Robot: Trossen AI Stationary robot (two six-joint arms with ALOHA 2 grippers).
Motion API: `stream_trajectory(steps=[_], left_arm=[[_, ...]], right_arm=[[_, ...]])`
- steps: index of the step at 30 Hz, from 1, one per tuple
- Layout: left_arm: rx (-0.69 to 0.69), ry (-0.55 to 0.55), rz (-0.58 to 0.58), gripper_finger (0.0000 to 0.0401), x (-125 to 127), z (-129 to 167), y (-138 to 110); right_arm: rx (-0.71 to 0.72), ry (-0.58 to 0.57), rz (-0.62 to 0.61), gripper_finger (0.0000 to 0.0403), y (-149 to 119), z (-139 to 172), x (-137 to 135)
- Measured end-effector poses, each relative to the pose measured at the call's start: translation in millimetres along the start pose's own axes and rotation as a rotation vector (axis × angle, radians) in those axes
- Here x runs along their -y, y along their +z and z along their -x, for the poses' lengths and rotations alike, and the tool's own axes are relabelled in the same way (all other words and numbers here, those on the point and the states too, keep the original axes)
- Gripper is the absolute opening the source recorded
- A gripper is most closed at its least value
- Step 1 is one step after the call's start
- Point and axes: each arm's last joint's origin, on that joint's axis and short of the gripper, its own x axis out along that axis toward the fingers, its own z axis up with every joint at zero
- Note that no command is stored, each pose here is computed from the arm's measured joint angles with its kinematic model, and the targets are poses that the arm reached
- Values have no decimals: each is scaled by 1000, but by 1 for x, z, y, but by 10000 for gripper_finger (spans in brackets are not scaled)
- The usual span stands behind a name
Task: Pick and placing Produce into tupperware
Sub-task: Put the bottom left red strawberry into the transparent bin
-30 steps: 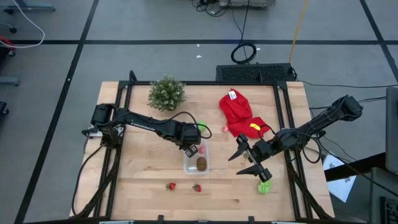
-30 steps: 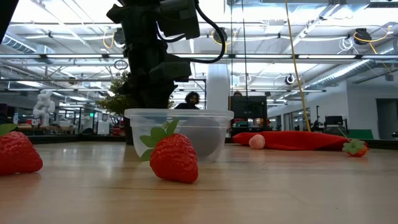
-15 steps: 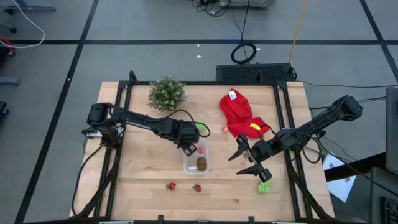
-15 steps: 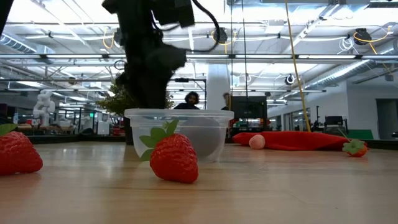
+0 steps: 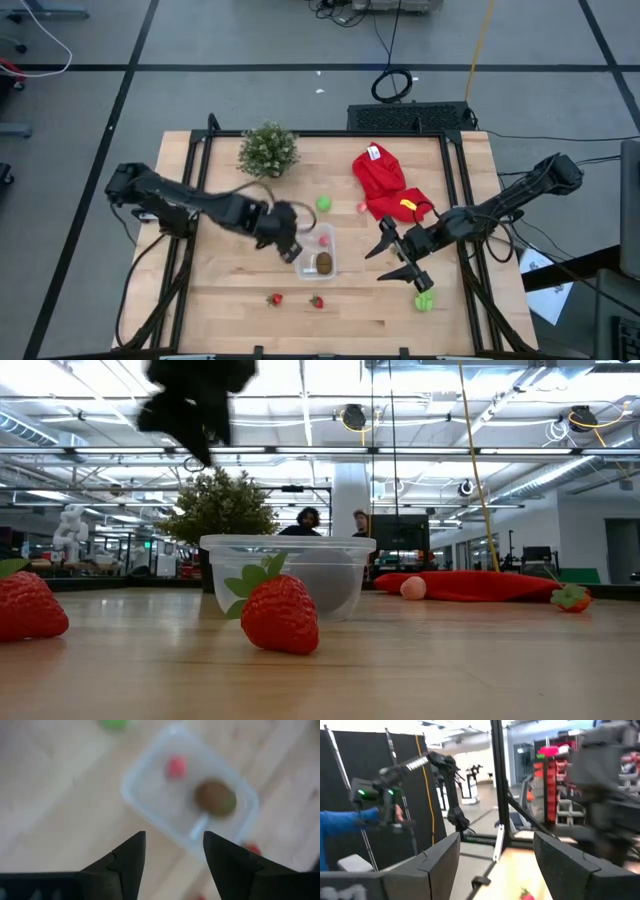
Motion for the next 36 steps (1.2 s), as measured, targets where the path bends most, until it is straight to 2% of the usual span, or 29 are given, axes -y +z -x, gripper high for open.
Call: stream_trajectory(steps=[5,10,16,24,32,36], left_arm=[[-23,-41,0,199,25,10,-43],[-5,-72,65,200,45,14,-82],[-24,-73,102,200,68,-13,-119],[-140,35,108,200,73,-60,-133],[-185,31,129,200,76,-71,-137],[-189,66,121,200,73,-70,-138]], right_arm=[[-68,-64,-35,242,-6,1,13],[-68,-112,-100,242,-5,2,25],[-60,-105,-95,242,-4,2,24],[-53,-100,-92,242,-3,2,24],[-56,-84,-93,242,-4,1,21],[-57,-83,-93,242,-4,1,21]])
